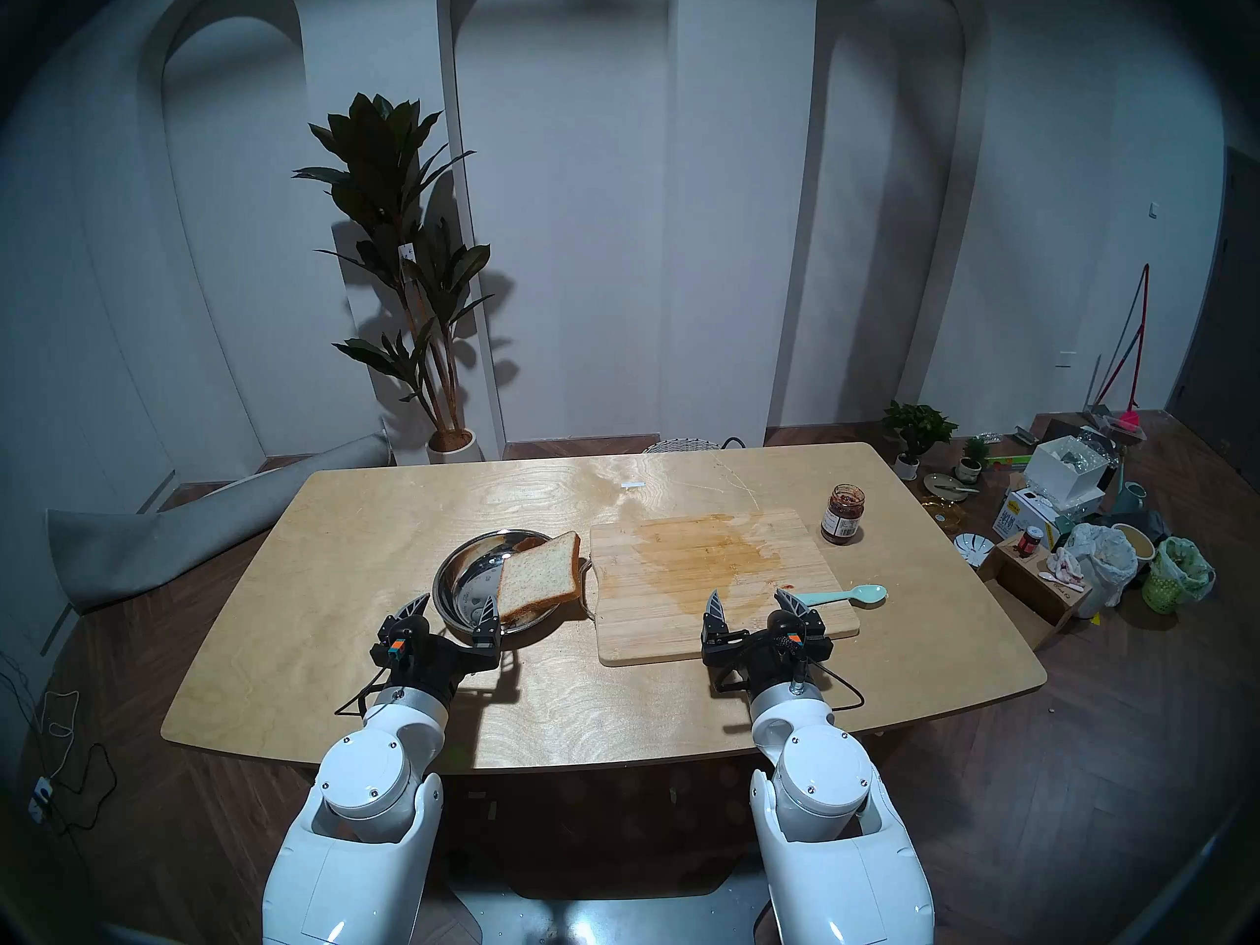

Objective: Spread jam over the slice of bread with the knife

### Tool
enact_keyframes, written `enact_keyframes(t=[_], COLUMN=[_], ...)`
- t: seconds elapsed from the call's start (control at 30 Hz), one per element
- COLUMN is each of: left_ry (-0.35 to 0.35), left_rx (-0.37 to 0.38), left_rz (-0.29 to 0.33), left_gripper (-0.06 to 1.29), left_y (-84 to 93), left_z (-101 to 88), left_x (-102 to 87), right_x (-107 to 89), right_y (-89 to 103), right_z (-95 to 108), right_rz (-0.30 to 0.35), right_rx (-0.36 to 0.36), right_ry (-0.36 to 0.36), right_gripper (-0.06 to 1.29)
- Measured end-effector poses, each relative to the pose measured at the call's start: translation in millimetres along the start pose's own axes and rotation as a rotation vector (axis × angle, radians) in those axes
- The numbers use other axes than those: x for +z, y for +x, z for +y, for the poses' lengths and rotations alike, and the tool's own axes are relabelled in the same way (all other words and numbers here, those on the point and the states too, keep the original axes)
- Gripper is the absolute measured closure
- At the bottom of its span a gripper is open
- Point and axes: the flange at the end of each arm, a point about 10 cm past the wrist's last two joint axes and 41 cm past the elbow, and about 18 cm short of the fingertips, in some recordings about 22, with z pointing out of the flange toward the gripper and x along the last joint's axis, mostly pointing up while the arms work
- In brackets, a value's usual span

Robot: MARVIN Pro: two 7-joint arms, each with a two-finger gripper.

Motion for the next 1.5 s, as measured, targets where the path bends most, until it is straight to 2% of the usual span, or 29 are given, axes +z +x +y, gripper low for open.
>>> enact_keyframes(t=[0.17,0.5,0.63,0.9,1.03,1.27,1.5], left_ry=[-0.018,-0.057,-0.077,-0.118,-0.136,-0.154,-0.162], left_rx=[-0.005,-0.008,-0.007,0.009,0.016,0.021,0.026], left_rz=[0.008,0.016,0.014,0.01,0.005,-0.005,-0.017], left_gripper=[0.0,0.0,0.0,0.0,0.0,0.0,0.0], left_y=[4.9,10.3,10.4,10.9,11.3,12.3,13.3], left_z=[-1.7,1.2,6.5,18.6,25.3,34.8,44.4], left_x=[-6.1,-15.7,-17.1,-16.4,-15.3,-12.7,-9.7], right_x=[-3.3,-20.2,-26.4,-36.9,-40.9,-44.6,-45.6], right_y=[6.3,36.9,42.9,45.1,47.6,54.2,59.8], right_z=[9.9,54.6,73.1,108.7,123.6,142.3,159.4], right_rz=[-0.025,-0.057,-0.083,-0.131,-0.145,-0.16,-0.198], right_rx=[0.071,0.258,0.353,0.598,0.726,0.909,1.033], right_ry=[0.016,-0.003,-0.021,-0.027,-0.006,0.056,0.105], right_gripper=[0.0,0.0,0.0,0.0,0.0,0.0,0.0])
